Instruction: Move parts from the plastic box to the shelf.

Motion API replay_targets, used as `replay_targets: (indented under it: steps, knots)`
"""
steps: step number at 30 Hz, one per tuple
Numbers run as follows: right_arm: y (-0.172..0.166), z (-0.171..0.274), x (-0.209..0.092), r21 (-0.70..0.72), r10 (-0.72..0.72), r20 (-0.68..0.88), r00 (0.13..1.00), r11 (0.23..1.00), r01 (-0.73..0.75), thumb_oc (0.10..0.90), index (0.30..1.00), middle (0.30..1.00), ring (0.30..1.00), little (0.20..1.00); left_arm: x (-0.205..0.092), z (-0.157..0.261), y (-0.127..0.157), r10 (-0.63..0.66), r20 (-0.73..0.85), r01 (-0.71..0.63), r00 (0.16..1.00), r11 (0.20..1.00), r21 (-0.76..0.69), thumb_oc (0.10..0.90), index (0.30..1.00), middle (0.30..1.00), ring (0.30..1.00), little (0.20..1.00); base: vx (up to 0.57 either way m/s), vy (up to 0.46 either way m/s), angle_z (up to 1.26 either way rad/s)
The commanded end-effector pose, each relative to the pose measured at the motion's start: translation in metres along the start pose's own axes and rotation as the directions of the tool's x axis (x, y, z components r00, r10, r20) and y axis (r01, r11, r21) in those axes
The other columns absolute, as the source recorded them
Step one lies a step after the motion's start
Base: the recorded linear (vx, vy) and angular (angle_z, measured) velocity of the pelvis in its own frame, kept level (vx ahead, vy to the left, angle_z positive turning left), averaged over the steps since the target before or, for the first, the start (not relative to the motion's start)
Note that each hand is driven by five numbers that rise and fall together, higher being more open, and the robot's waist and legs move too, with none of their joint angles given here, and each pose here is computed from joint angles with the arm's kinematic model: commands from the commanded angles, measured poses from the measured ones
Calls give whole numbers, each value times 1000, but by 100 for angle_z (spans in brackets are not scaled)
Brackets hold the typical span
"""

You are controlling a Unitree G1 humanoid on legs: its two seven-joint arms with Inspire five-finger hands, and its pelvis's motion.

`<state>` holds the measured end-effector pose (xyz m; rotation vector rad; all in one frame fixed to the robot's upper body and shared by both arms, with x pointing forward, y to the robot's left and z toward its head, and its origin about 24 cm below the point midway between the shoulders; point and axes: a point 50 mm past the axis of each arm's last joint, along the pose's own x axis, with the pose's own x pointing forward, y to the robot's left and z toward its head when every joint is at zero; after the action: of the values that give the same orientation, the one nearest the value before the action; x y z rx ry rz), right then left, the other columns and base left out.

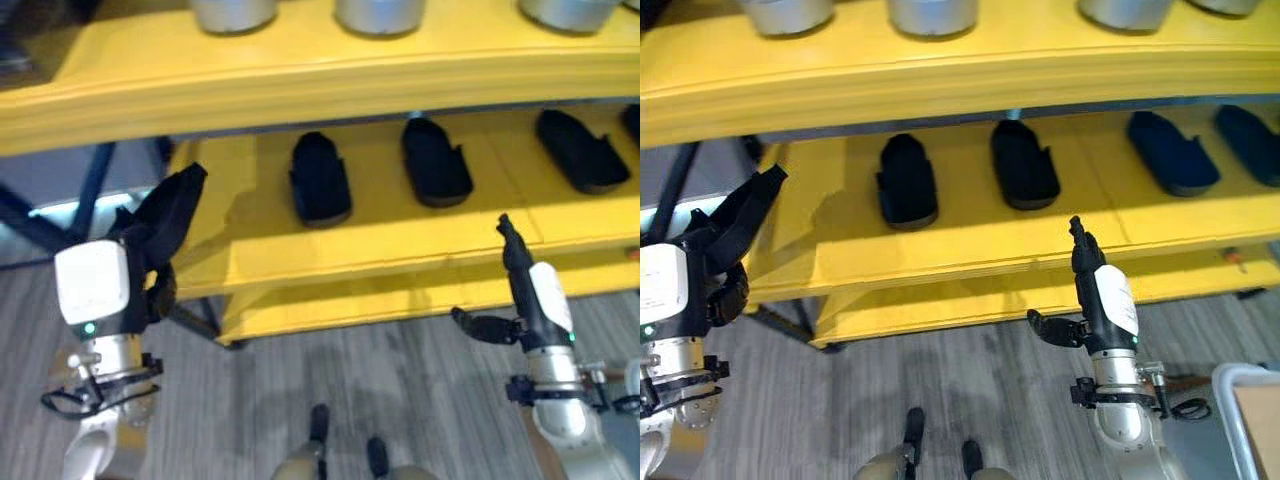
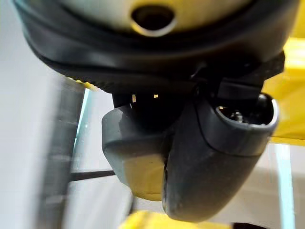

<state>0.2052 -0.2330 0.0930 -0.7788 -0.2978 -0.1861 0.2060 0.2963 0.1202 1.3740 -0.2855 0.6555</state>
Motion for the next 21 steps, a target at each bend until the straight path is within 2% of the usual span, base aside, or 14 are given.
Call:
replay_targets:
  steps: [1,11,21]
  knots:
    - [-33,13,10,-9,-236,126,963,971,239,900,1000,1000,1000,1000,32,14,38,298,53,-294,953,953,-71,400,300,300,300,300,100,12,94]
    - [-27,14,9,4,-241,111,964,970,242,900,1000,1000,1000,1000,34,26,39,313,86,-301,946,945,-127,400,300,300,300,300,118,162,-5]
    - [-19,15,12,4,-187,116,975,982,188,900,1000,1000,1000,1000,59,37,56,411,162,-396,897,911,-119,400,300,300,300,300,34,97,-16]
